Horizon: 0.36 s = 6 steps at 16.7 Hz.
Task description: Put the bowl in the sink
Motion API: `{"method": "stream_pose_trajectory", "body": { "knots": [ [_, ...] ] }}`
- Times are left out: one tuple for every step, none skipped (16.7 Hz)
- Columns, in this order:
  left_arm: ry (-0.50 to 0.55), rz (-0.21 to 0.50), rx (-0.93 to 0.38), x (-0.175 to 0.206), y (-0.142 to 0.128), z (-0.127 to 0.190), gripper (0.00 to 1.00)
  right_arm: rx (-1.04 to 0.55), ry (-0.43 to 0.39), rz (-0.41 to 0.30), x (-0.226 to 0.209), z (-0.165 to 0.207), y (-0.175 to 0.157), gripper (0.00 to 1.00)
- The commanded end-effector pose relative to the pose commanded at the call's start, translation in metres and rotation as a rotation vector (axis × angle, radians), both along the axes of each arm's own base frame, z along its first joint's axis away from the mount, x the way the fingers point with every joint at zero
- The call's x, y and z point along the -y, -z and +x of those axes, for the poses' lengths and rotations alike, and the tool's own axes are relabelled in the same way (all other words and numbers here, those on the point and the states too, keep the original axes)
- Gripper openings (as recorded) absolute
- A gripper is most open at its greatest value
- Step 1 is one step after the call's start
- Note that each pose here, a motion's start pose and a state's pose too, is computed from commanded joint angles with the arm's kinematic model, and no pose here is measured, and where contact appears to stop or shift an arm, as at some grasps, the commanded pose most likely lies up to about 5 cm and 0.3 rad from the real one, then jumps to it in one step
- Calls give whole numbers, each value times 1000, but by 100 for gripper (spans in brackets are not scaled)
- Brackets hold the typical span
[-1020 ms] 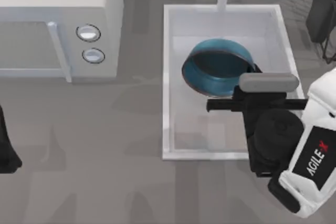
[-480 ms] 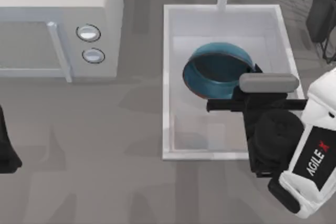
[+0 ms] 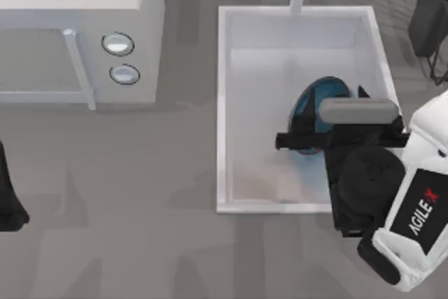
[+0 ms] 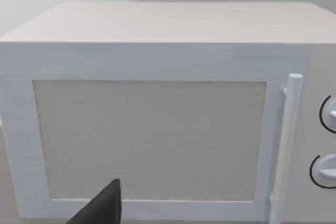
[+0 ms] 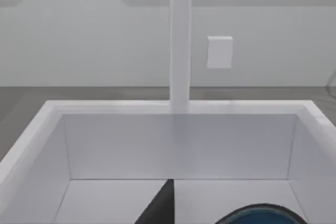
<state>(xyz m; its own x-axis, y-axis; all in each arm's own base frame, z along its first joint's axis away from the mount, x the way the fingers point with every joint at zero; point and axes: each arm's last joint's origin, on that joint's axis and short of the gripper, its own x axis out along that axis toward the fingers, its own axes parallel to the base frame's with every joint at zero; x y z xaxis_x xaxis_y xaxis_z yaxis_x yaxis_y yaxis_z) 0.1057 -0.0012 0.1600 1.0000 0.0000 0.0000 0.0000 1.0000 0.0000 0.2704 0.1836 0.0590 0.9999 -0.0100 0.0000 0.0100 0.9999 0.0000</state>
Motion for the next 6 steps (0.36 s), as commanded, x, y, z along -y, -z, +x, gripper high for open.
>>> {"method": "stream_pose_trajectory", "body": {
  "knots": [
    [0, 0, 0, 0, 0, 0, 100, 0, 0, 0, 0, 0, 0, 100],
    [0, 0, 0, 0, 0, 0, 100, 0, 0, 0, 0, 0, 0, 100],
    [0, 0, 0, 0, 0, 0, 100, 0, 0, 0, 0, 0, 0, 100],
    [0, 0, 0, 0, 0, 0, 100, 0, 0, 0, 0, 0, 0, 100],
    [0, 0, 0, 0, 0, 0, 100, 0, 0, 0, 0, 0, 0, 100],
    [0, 0, 0, 0, 0, 0, 100, 0, 0, 0, 0, 0, 0, 100]
  ]
}}
